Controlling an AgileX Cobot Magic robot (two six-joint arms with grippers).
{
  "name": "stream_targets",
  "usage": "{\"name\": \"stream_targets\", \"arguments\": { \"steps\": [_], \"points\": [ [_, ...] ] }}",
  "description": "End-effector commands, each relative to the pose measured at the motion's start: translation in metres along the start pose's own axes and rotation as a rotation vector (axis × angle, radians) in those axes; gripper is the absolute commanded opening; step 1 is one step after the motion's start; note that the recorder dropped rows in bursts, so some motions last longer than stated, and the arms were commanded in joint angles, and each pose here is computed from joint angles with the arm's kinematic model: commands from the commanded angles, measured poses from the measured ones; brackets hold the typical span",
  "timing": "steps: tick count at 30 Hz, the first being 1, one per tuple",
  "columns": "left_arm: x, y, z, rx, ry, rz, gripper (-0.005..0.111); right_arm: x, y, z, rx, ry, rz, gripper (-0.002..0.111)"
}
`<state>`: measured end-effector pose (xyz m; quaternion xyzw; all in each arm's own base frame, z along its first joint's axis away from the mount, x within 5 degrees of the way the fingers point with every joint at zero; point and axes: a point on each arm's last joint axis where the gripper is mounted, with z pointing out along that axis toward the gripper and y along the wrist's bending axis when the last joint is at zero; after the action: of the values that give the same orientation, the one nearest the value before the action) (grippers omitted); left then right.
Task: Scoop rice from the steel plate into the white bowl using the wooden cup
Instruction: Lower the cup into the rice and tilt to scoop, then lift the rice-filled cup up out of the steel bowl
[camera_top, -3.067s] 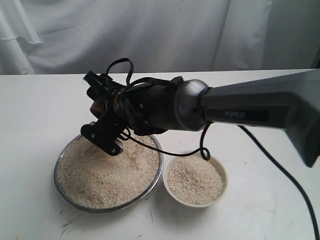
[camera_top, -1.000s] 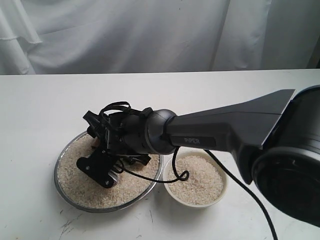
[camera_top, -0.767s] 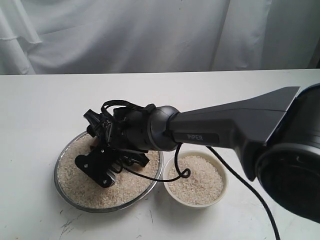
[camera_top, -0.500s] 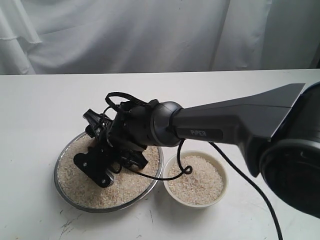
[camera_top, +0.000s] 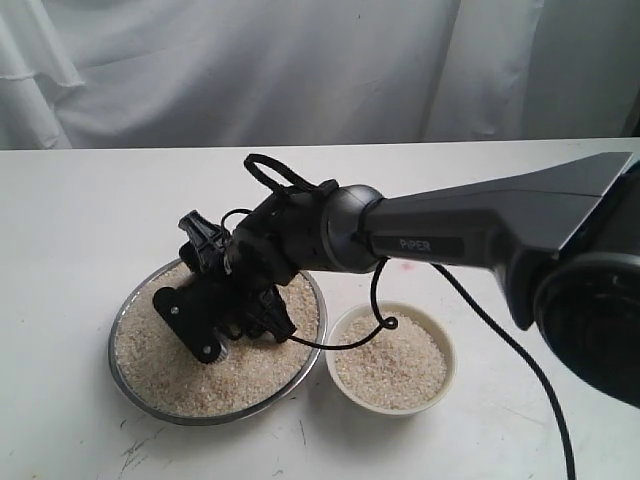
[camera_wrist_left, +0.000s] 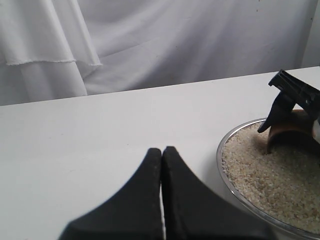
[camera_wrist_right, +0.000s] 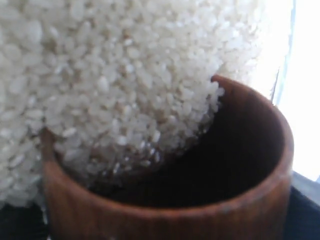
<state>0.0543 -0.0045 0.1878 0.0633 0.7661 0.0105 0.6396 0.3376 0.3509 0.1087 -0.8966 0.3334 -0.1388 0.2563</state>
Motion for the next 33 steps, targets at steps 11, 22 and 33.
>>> {"name": "stream_targets", "arguments": {
  "steps": [11, 22, 33],
  "points": [
    [-0.002, 0.0, 0.0, 0.005, -0.006, -0.004, 0.0, 0.007, 0.011, -0.002, -0.103, -0.143, 0.203, 0.0],
    [-0.002, 0.0, 0.0, 0.005, -0.006, -0.002, 0.0, 0.041, -0.008, -0.028, 0.01, -0.273, 0.498, 0.0],
    [-0.002, 0.0, 0.0, 0.005, -0.006, -0.002, 0.0, 0.072, -0.022, -0.071, 0.039, -0.451, 0.743, 0.0]
  ]
}}
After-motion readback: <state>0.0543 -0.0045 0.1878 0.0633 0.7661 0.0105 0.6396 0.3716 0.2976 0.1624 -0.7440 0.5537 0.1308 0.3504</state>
